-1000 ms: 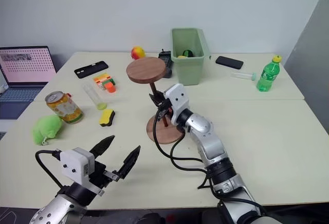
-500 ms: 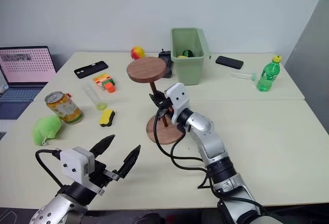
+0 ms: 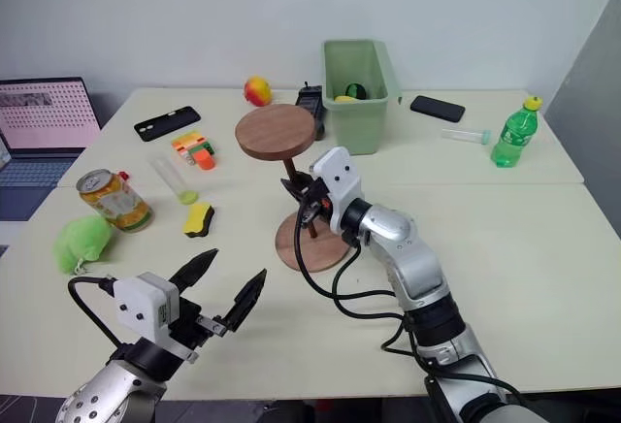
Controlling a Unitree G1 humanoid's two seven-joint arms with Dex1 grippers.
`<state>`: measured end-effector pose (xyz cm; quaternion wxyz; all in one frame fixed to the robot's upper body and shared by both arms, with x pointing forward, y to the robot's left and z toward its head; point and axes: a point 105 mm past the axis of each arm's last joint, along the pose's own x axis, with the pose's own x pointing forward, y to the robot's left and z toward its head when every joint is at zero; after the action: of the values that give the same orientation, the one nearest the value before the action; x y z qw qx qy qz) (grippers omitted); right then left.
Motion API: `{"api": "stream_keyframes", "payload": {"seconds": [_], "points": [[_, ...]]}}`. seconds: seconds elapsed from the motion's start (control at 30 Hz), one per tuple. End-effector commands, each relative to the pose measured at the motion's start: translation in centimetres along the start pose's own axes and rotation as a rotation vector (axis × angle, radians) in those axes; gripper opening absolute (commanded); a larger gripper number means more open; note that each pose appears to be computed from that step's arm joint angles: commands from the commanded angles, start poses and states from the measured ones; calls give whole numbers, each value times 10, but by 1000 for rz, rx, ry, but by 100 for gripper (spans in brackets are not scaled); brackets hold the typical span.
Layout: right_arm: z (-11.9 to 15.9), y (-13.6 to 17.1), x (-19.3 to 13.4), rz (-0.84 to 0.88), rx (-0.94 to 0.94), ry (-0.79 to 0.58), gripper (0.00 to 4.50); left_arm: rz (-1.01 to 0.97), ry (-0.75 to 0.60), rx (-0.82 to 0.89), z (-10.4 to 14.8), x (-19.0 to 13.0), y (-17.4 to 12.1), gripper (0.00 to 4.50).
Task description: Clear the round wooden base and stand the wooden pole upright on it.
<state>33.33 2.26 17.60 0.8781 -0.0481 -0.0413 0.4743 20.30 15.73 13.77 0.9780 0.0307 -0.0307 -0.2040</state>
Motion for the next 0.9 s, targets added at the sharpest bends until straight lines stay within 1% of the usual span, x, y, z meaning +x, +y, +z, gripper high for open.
{"api": "stream_keyframes", "payload": {"seconds": [0.03, 0.1, 0.17, 0.2, 0.23, 0.33, 0.4, 0.47, 0.5, 0.6, 0.67, 0.7, 0.77, 0.83, 0.9], "points": [[-46, 11, -4, 47, 115, 192, 136, -14, -28, 6, 5, 1, -1, 450], [-45, 11, -4, 54, 111, 200, 176, -17, -30, 6, 5, 1, 0, 450], [-43, 10, -4, 54, 106, 200, 225, -19, -32, 6, 5, 2, 0, 450], [-41, 9, -5, 55, 104, 200, 258, -20, -32, 7, 5, 2, 0, 450], [-40, 8, -5, 55, 103, 198, 275, -20, -33, 7, 5, 2, 0, 450], [-35, 6, -7, 59, 94, 194, 348, -23, -33, 10, 4, 4, 1, 450], [-33, 5, -9, 63, 87, 192, 385, -27, -35, 14, 5, 4, 1, 450], [-29, 4, -13, 67, 81, 190, 438, -30, -37, 18, 6, 6, 3, 450], [-28, 4, -16, 74, 76, 191, 445, -29, -38, 21, 7, 7, 5, 450], [-22, -1, -31, 99, 57, 211, 445, -96, -17, 1, 10, 10, 8, 450], [-18, -8, -48, 113, 42, 235, 445, -154, 30, -49, 12, 14, 15, 450], [-17, -14, -61, 119, 34, 260, 445, -181, 73, -65, 14, 16, 24, 450], [-12, -23, -84, 133, 31, 294, 445, -221, 160, -166, 18, 19, 33, 450], [0, -27, -104, 175, 94, 291, 445, -349, 237, -147, 28, 15, 27, 450], [10, -30, -117, 200, 101, 277, 445, -390, 275, -126, 37, 15, 34, 450]]}}
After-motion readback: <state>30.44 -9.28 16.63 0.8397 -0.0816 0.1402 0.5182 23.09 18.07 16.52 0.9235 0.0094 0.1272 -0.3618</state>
